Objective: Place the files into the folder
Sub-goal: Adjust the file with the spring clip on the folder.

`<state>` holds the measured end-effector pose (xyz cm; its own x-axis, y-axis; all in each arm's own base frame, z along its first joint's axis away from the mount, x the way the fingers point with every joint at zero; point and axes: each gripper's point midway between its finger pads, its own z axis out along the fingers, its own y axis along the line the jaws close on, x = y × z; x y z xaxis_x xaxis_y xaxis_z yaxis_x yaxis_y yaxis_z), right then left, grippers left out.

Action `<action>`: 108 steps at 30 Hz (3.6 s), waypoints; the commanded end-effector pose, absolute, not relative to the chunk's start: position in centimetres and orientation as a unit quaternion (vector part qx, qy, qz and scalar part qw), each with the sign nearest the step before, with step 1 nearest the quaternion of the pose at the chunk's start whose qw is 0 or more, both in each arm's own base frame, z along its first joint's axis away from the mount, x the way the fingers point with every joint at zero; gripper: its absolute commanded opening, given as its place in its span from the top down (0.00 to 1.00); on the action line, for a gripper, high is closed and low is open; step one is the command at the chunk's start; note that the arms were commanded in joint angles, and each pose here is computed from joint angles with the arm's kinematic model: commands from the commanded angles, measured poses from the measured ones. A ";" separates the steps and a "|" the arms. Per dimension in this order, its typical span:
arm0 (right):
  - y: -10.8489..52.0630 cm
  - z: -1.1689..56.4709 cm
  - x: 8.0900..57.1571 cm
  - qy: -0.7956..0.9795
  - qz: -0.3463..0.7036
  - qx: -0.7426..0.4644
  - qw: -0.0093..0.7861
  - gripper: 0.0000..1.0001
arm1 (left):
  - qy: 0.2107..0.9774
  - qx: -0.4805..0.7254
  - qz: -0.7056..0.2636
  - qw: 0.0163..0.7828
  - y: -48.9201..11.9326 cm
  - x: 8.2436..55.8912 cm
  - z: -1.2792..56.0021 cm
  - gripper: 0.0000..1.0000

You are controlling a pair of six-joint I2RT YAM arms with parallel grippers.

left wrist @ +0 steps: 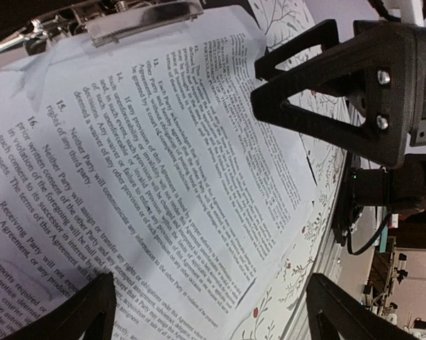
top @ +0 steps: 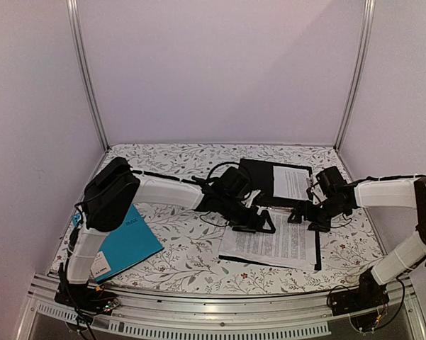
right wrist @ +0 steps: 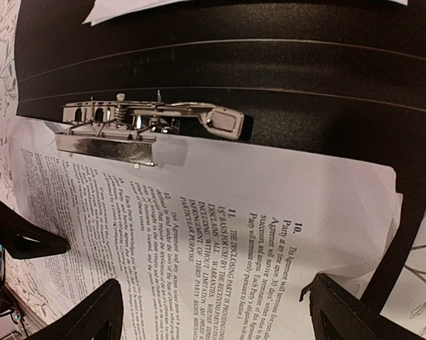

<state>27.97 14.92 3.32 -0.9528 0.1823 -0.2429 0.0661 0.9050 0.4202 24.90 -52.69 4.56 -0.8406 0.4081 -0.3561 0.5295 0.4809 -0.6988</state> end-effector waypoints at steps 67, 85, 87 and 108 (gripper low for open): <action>17.5 4.8 36.0 0.955 0.223 0.066 0.184 0.08 | 0.880 0.246 -0.403 0.056 -52.0 26.0 2.2 0.07; 17.4 6.6 36.4 0.949 0.226 0.060 0.211 0.08 | 0.880 0.244 -0.406 0.046 -52.7 25.6 1.5 0.07; 17.4 7.3 36.5 0.947 0.228 0.056 0.219 0.08 | 0.880 0.244 -0.406 0.045 -52.7 25.5 1.5 0.07; 16.1 5.5 36.3 0.958 0.186 0.065 0.208 0.07 | 0.880 0.247 -0.405 0.040 -53.1 25.3 1.1 0.07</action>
